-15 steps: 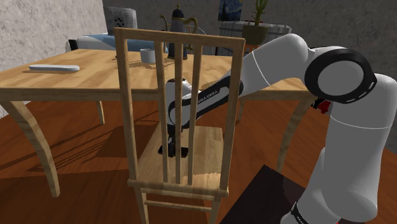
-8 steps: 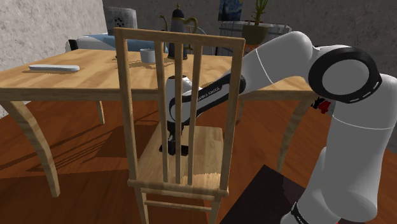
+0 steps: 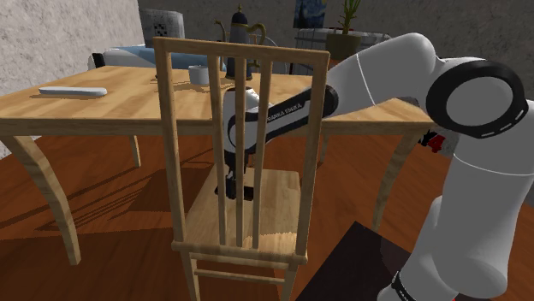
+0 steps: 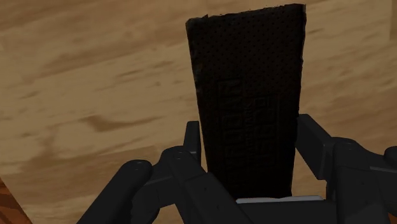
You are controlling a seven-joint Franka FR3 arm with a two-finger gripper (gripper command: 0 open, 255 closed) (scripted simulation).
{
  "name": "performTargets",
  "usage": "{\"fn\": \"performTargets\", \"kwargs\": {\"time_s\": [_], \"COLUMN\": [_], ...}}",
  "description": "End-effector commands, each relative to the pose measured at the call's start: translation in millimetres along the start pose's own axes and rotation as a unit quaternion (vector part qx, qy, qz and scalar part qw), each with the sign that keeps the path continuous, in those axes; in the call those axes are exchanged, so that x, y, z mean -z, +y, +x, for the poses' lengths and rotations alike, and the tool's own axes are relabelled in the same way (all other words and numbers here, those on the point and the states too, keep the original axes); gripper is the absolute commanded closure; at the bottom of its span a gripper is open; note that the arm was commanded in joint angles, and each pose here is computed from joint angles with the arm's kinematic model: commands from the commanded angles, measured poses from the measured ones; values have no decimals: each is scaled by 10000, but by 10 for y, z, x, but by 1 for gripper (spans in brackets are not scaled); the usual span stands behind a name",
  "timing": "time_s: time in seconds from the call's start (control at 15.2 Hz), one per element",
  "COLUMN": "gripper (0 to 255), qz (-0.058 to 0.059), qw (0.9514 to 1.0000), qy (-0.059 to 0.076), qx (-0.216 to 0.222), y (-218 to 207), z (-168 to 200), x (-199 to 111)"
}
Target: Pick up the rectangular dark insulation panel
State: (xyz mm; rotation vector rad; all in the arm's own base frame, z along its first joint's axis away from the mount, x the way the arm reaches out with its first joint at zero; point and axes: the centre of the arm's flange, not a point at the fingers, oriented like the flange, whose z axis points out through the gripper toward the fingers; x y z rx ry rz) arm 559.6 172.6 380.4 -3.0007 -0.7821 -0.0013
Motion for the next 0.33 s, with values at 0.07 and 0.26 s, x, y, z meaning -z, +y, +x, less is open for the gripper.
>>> {"fn": "performTargets", "kwargs": {"time_s": [0.07, 0.26], "gripper": [255, 255], "qz": [-2, -1], "qw": [10000, 10000], "qy": [58, 58], "qx": [69, 69], "y": [-92, -95], "z": [38, 38], "x": [225, 286]}}
